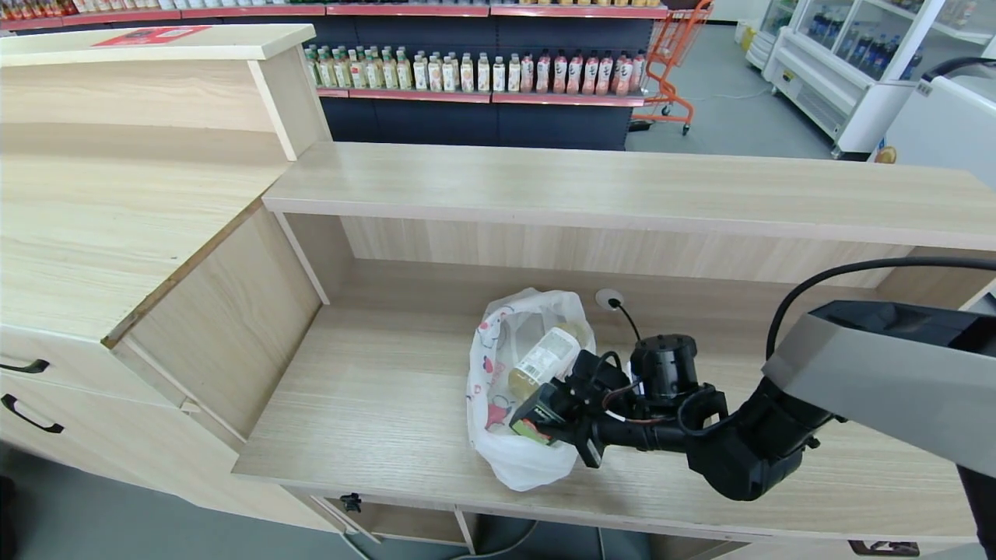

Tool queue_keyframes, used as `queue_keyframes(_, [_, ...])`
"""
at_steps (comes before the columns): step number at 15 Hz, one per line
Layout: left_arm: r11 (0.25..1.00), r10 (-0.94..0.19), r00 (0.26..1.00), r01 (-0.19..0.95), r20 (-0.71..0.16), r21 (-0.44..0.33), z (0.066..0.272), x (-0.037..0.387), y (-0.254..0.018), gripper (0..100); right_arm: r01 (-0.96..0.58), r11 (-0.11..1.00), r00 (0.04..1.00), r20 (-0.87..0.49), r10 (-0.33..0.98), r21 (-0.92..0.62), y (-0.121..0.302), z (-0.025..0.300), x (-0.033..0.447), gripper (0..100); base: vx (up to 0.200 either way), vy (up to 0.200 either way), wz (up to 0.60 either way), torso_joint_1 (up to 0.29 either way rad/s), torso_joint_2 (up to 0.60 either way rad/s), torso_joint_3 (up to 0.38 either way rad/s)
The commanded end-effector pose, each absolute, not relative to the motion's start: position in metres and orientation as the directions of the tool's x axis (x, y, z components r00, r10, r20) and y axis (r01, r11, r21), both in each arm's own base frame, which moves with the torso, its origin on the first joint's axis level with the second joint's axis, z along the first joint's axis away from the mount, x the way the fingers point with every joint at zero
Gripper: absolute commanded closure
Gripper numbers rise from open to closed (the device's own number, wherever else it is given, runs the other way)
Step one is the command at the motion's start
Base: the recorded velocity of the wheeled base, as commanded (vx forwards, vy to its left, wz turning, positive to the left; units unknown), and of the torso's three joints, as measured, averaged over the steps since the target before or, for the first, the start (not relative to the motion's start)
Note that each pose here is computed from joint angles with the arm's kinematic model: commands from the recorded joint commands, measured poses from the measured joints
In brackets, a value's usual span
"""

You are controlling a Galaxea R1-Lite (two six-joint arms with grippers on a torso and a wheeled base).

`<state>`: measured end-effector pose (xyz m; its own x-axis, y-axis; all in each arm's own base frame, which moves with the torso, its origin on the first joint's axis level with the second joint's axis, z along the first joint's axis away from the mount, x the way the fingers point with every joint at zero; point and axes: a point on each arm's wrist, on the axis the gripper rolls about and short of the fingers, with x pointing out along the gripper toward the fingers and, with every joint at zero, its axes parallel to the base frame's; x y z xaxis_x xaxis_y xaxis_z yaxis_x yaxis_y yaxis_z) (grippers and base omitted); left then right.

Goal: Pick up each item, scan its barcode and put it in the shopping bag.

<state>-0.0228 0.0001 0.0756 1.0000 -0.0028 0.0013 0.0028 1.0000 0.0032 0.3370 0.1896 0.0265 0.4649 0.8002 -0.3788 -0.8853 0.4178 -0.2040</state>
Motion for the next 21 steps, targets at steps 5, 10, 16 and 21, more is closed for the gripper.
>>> queue_keyframes(5, [1.000,-0.002,1.000,0.002,0.000,0.003,0.076,-0.023,0.000,0,-0.869,0.483,0.491,-0.312,0.813,-0.110,0.187,0.053,0.337,0,0.000,0.000,0.00,0.000,0.00,0.000])
queue_keyframes(10, [1.000,-0.003,1.000,0.003,0.000,0.003,0.076,-0.023,0.000,0,-0.751,0.642,0.609,-0.218,0.763,0.152,0.143,0.113,0.341,0,0.000,0.000,0.00,0.000,0.00,0.000])
queue_keyframes(16, [1.000,-0.003,1.000,0.003,0.000,0.003,0.076,-0.023,0.000,0,-0.524,0.830,0.817,-0.163,0.553,0.192,0.031,0.187,0.297,0,0.000,0.000,0.00,0.000,0.00,0.000])
queue_keyframes(21, [1.000,-0.003,1.000,0.003,0.000,0.003,0.076,-0.023,0.000,0,-0.308,0.949,0.933,-0.177,0.314,0.063,-0.008,0.203,0.153,0,0.000,0.000,0.00,0.000,0.00,0.000])
